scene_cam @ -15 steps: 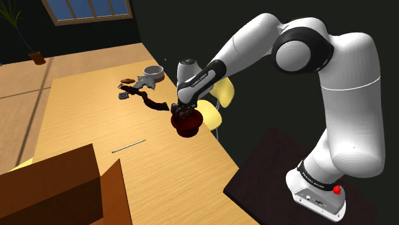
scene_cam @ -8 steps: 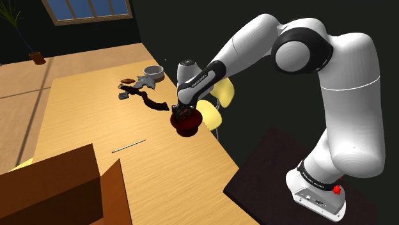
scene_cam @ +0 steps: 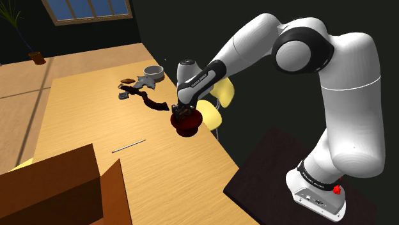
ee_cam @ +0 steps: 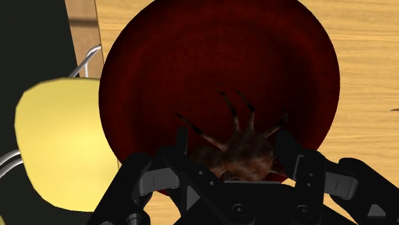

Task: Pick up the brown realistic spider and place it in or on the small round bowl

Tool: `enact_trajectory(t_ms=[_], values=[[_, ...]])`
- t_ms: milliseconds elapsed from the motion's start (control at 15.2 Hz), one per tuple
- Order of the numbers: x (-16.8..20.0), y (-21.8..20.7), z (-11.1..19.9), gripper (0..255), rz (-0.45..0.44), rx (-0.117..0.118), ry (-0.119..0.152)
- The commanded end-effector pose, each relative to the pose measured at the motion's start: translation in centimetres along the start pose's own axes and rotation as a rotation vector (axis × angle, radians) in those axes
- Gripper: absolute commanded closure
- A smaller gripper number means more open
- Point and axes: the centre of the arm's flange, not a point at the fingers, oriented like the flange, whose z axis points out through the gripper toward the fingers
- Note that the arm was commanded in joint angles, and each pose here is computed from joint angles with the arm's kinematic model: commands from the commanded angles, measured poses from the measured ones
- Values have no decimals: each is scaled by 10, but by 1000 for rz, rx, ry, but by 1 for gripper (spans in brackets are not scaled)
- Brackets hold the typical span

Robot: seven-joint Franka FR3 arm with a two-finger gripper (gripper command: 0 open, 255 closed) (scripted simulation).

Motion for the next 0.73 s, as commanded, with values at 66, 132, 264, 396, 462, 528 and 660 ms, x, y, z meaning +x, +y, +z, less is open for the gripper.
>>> enact_trajectory(t_ms=[66,132,264,396,462,528,660], values=[[1,-1,-13,255,0,0,0],[2,-1,-19,255,0,0,0],[3,-2,-29,255,0,0,0],[4,-3,-40,255,0,0,0],[4,-3,-45,255,0,0,0],[5,-4,-50,255,0,0,0],[6,-4,-61,255,0,0,0]])
